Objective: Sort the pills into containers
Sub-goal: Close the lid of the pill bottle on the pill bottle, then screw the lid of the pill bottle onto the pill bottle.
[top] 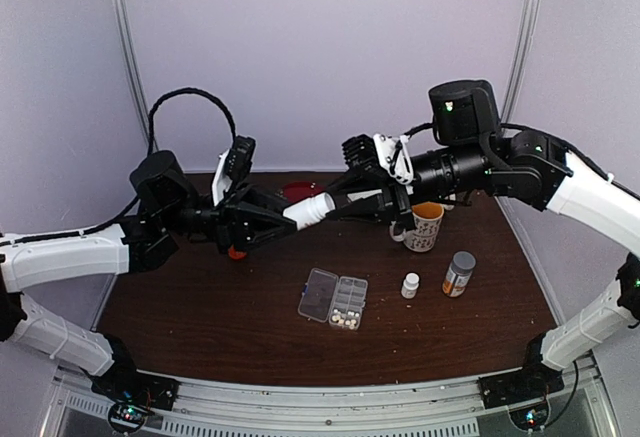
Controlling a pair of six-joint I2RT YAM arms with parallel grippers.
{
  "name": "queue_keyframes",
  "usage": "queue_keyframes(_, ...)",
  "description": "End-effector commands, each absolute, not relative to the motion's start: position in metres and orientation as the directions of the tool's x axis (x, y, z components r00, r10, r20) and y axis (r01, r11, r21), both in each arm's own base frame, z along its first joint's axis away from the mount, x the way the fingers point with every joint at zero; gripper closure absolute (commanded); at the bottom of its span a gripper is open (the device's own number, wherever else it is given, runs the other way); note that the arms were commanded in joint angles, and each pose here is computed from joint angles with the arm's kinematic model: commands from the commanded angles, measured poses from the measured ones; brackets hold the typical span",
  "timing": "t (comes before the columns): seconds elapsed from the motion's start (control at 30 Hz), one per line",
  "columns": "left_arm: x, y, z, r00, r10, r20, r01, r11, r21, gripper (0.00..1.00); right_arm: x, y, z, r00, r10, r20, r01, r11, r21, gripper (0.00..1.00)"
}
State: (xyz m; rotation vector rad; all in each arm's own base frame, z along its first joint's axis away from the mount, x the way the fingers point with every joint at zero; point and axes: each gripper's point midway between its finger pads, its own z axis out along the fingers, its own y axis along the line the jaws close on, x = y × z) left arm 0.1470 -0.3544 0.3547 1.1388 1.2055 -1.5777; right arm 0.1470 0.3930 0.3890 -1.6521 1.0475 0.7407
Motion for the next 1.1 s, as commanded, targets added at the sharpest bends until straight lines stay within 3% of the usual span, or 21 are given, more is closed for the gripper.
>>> queue_keyframes(0.0,0.151,-0.352,0.388,-0.260,-0.124,-0.958,0.953,-0.196,-0.233,1.00,0.131,0.387,0.353,0.516,-0.342,-0.786,-0.856,-0.247,-0.454,0.83)
queue_keyframes(0.3,0.146,-0.351,0.399,-0.325,-0.066,-0.943,0.929,-0.206,-0.306,1.00,0.125,0.385,0.330,0.626,-0.338,-0.703,-0.778,-0.328,-0.535,0.83)
queue_keyframes(0.43,0.144,-0.348,0.400,-0.286,-0.079,-0.955,0.943,-0.199,-0.266,1.00,0.125,0.393,0.345,0.559,-0.303,-0.772,-0.828,-0.260,-0.497,0.83)
queue_keyframes(0.8,0.155,-0.339,0.396,0.231,-0.069,-0.971,0.973,-0.003,0.232,1.00,0.125,0.406,0.373,0.105,-0.249,-0.963,-0.992,-0.097,-0.083,0.87)
queue_keyframes(0.93,0.168,-0.342,0.386,0.415,0.050,-0.908,0.907,0.059,0.417,1.00,0.136,0.405,0.375,-0.103,-0.240,-0.965,-0.995,0.025,0.100,0.87)
queue_keyframes(1.07,0.183,-0.346,0.387,0.484,0.106,-0.868,0.865,0.094,0.494,1.00,0.141,0.402,0.364,-0.256,-0.298,-0.920,-0.966,0.109,0.233,0.88)
